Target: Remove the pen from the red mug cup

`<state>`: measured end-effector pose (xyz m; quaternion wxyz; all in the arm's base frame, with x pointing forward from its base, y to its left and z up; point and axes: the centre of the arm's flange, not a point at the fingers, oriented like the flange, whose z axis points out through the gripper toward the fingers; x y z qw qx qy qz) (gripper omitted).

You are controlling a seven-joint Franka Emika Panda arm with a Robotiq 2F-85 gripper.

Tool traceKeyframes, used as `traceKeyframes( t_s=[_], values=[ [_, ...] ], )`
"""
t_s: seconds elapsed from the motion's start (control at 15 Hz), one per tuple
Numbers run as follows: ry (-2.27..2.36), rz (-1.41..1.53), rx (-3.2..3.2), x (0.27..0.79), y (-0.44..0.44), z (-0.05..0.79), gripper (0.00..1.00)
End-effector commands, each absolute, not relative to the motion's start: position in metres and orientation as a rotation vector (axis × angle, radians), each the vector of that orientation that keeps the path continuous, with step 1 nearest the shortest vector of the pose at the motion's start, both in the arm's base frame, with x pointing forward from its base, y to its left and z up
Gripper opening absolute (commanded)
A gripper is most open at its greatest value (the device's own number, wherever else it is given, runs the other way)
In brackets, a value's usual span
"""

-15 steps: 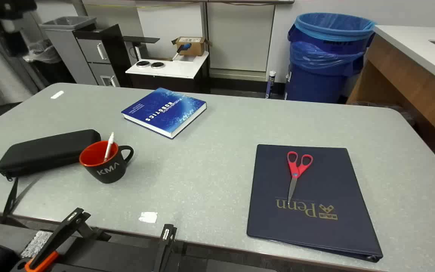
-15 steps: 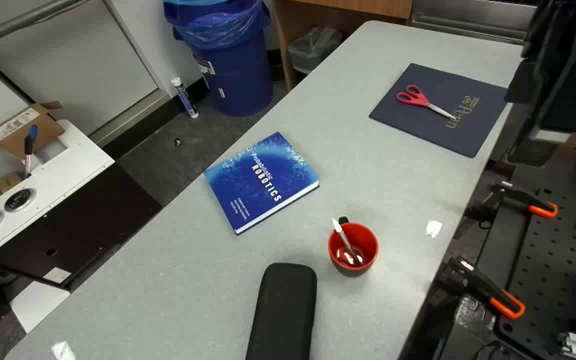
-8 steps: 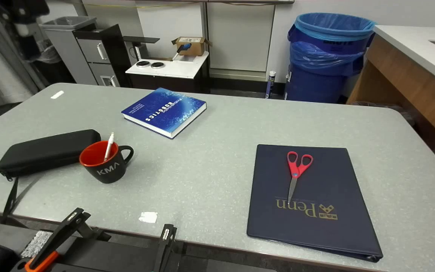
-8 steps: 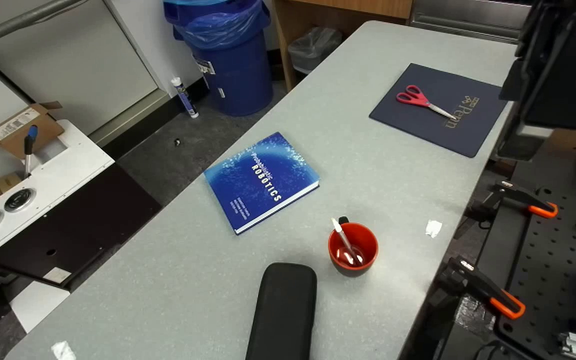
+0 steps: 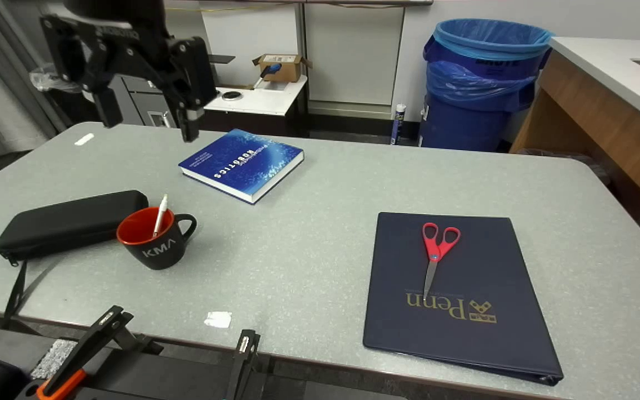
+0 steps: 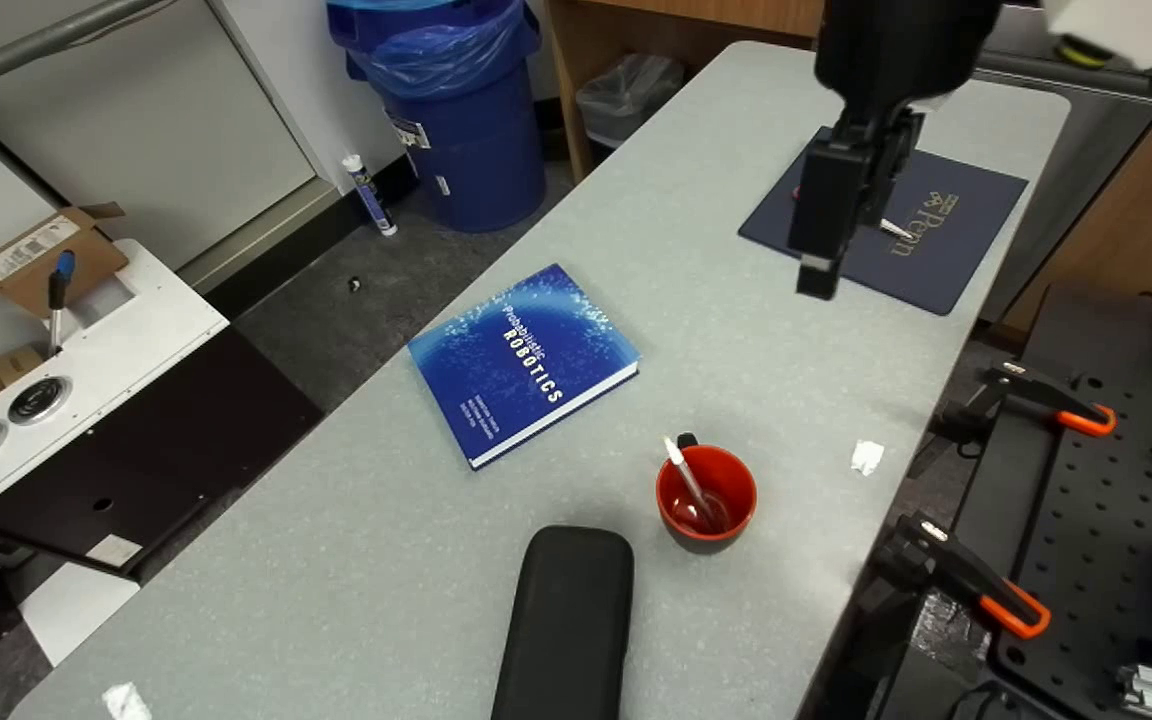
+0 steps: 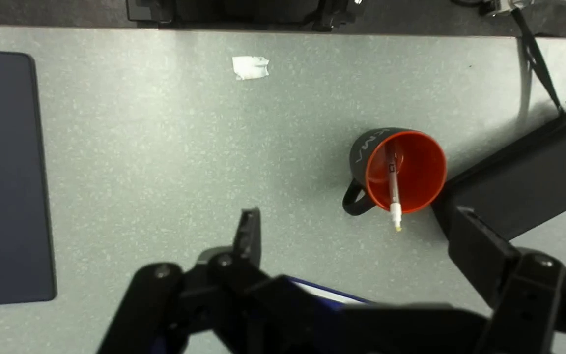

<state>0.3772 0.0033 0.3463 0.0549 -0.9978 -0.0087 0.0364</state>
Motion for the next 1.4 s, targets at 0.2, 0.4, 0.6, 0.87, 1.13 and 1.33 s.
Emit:
traceKeyframes(
  t_s=[0.2, 0.4, 0.6, 0.87, 1.13, 1.33],
  values=[
    [-0.014, 0.165, -3.006, 0.403, 0.002, 0.330, 1.00],
    [-0.021, 0.160, -3.011, 0.422, 0.009, 0.321, 1.00],
    [0.007, 0.197, -3.016, 0.472, 0.024, 0.285, 1.00],
    [0.010, 0.256, -2.990, 0.523, 0.046, 0.241, 1.00],
    [-0.039, 0.361, -2.942, 0.556, 0.084, 0.208, 1.00],
    [-0.063, 0.324, -2.969, 0.526, 0.075, 0.209, 1.00]
  ],
)
